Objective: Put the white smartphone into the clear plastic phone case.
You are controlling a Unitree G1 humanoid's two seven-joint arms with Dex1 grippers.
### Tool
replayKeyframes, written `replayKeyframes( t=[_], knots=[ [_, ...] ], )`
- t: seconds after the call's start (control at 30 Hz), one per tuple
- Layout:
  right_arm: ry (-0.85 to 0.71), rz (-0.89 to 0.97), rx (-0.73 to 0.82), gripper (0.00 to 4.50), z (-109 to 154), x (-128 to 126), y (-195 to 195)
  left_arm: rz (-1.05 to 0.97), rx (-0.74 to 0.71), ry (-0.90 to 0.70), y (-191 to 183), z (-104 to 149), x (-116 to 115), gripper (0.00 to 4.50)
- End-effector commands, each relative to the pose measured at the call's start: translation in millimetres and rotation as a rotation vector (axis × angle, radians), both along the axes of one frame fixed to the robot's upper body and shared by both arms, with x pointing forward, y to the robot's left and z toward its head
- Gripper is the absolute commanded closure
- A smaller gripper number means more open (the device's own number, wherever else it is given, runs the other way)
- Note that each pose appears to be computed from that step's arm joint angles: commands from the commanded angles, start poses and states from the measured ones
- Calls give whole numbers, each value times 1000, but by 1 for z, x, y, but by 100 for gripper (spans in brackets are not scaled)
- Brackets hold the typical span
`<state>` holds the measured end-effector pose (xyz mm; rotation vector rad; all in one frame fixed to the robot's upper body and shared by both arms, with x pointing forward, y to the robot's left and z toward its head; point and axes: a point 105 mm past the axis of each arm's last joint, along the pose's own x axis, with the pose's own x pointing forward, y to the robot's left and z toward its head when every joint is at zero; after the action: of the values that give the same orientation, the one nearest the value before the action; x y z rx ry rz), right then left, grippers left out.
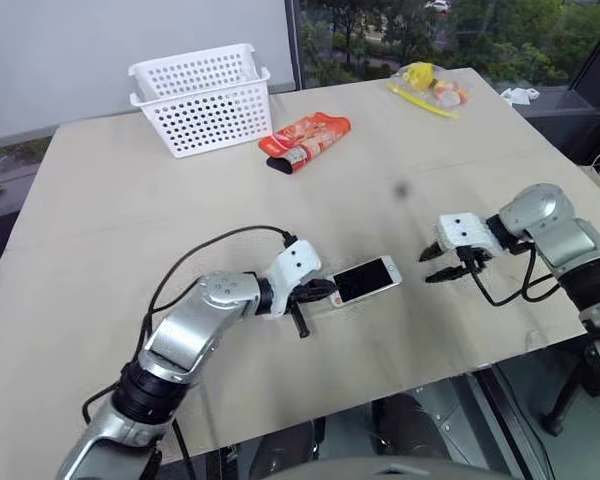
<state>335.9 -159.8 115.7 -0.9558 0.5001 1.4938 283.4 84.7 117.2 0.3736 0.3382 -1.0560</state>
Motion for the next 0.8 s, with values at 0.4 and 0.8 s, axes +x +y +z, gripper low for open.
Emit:
replayKeyframes(
  t=[0.4,0.8],
  knots=[
    [-65,103,1,446,11,1,32,66,276,179,76,-3,-31,450],
    [-70,91,59,446,27,-2,38,59,209,210,50,-24,-29,450]
  ],
)
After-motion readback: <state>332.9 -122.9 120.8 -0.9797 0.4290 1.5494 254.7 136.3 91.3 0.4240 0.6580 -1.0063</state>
